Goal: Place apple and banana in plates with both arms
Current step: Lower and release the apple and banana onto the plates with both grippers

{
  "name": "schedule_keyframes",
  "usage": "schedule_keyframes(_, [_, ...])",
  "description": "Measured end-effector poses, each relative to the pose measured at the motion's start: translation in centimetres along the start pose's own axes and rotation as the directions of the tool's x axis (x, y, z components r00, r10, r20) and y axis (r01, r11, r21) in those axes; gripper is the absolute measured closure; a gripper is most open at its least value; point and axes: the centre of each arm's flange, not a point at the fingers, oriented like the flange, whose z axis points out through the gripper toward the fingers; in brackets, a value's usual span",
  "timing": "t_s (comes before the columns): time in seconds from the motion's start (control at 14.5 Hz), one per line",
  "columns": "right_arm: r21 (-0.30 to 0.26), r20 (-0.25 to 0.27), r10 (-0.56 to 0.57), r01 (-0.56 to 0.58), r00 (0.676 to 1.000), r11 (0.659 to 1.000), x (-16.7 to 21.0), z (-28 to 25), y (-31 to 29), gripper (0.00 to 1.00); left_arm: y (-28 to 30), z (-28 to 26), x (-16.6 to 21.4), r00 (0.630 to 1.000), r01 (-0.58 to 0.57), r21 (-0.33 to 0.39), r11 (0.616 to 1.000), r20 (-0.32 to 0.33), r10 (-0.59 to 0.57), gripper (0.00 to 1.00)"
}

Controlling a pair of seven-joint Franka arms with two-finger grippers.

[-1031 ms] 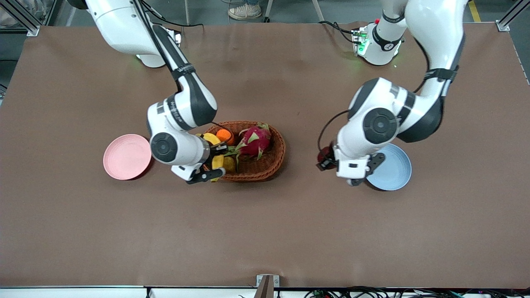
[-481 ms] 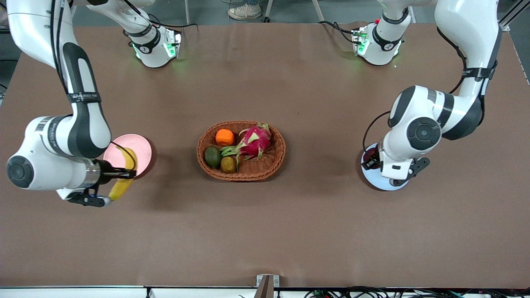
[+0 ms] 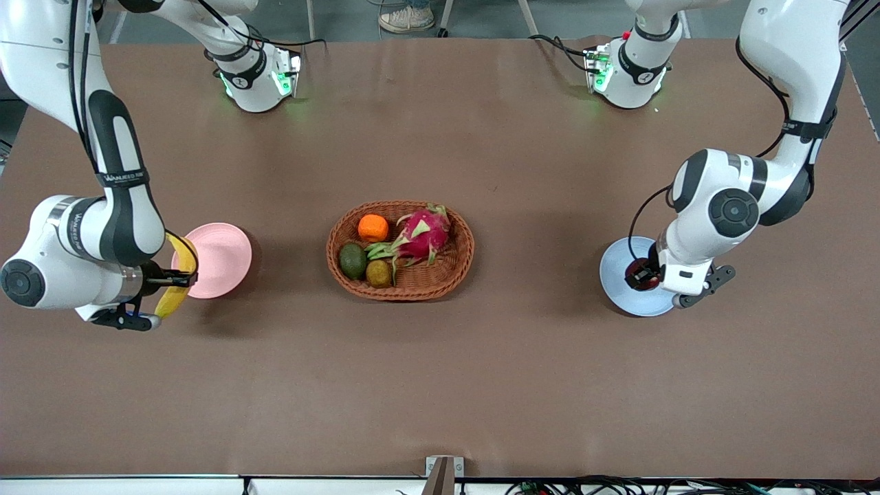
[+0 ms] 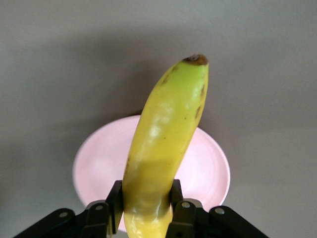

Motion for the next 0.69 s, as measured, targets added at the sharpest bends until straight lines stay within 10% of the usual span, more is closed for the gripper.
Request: schedule_keyframes(0.69, [0.003,0.015,-0.03,0.03,0.999,1.0,-2.8,4.2,-1.5,0.53,-1.5,4.6,0.6,1.0,-0.006,-0.034,0.999,0.019,0.007,0.28])
